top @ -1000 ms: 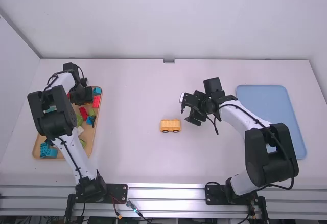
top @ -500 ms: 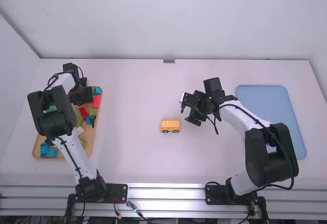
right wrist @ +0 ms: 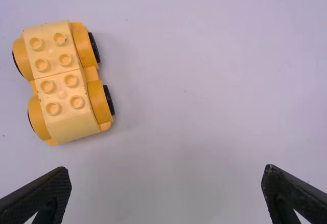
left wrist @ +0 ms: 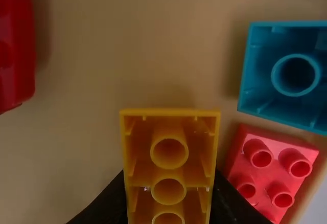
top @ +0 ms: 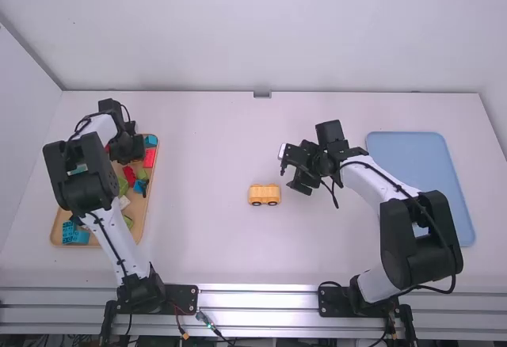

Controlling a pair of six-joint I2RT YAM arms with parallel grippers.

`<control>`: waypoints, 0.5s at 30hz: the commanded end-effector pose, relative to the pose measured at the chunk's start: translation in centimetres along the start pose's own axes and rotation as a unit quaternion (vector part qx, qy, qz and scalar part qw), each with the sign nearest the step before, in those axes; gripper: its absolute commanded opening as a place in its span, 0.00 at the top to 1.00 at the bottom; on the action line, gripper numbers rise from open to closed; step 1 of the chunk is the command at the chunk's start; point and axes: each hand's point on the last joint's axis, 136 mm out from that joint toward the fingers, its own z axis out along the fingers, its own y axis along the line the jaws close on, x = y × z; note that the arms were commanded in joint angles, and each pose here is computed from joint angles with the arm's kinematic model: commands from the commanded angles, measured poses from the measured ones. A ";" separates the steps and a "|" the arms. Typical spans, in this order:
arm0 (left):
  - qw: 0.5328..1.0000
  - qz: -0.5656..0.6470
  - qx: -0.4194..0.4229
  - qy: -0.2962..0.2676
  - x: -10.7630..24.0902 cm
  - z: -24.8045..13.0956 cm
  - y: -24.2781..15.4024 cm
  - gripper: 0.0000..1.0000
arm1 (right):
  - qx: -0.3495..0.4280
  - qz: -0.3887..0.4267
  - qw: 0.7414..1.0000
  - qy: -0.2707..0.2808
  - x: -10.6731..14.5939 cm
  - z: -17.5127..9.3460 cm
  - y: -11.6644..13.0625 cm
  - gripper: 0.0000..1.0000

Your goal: Assemble lego blocks to make yellow taxi

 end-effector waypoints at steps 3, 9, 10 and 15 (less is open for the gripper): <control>1.000 0.012 0.007 0.006 0.4 0.2 -0.3 0.69 | 0.002 -0.003 1.000 -0.002 -0.2 -0.2 0.1 0.01; 1.000 0.012 0.004 -0.011 -1.0 -1.9 -0.2 0.76 | 0.031 0.041 0.998 -0.023 -1.1 -0.3 -1.4 0.01; 1.000 0.012 0.004 -0.017 -1.3 -2.4 -0.2 0.76 | 0.035 0.046 0.998 -0.025 -1.2 -0.3 -1.6 0.01; 0.997 0.011 -0.001 -0.072 -3.1 -6.7 0.0 0.82 | 0.055 0.077 0.994 -0.049 -2.2 -0.5 -2.8 0.01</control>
